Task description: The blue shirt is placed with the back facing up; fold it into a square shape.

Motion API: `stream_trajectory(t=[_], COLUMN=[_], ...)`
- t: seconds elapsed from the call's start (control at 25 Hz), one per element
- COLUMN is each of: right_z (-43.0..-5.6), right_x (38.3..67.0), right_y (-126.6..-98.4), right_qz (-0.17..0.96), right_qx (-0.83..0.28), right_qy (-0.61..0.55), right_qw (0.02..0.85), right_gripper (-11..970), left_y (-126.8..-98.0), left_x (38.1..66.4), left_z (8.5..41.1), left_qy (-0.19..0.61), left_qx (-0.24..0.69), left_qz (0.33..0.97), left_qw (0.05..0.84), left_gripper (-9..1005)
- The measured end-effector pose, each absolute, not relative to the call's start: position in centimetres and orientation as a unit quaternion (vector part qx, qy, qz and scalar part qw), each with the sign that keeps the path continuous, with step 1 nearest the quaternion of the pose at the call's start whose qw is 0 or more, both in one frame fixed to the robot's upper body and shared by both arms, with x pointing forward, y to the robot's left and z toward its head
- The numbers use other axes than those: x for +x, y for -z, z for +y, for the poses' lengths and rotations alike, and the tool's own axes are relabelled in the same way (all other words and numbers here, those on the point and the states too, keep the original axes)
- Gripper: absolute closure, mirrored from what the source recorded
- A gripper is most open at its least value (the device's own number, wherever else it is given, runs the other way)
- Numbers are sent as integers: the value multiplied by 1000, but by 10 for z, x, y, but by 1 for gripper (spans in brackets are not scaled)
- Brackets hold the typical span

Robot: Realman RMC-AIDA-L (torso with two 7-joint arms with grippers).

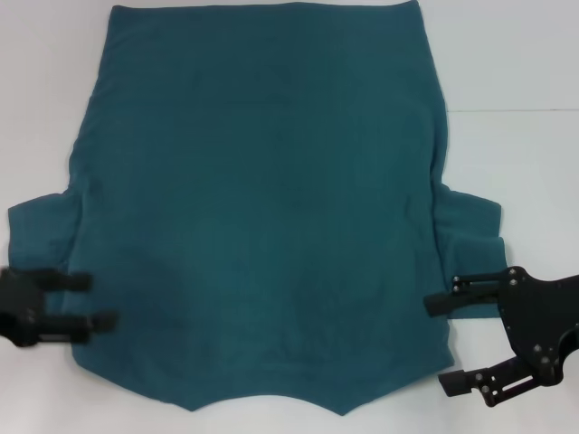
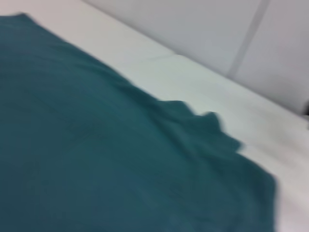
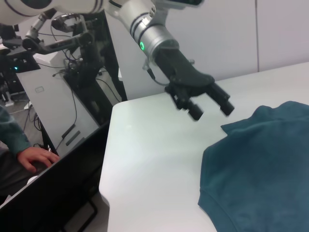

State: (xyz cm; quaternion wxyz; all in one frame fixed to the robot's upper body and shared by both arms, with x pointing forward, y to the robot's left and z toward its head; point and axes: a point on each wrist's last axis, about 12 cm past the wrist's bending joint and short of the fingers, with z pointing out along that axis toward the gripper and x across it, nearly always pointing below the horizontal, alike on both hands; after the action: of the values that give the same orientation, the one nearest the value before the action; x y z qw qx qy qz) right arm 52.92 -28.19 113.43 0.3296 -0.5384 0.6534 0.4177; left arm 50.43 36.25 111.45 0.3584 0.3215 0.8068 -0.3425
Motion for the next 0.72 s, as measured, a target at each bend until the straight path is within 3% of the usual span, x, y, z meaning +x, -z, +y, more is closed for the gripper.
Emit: stream_trajectory(t=[0.28,0.72], right_z=[-279,-272], right_x=[532,540], right_y=[-1139,-1145], right_qz=[654,653], right_qx=[-541,-543], right_qy=[-416,-417], right_qw=[326,322], right_gripper=[12,12], left_y=[-1127,-1110], left_x=[509,536], left_z=[393,404], left_qy=[251,108], left_qx=[279,276], left_qz=[850,890], left_qw=[370,346], left_gripper=[120,121])
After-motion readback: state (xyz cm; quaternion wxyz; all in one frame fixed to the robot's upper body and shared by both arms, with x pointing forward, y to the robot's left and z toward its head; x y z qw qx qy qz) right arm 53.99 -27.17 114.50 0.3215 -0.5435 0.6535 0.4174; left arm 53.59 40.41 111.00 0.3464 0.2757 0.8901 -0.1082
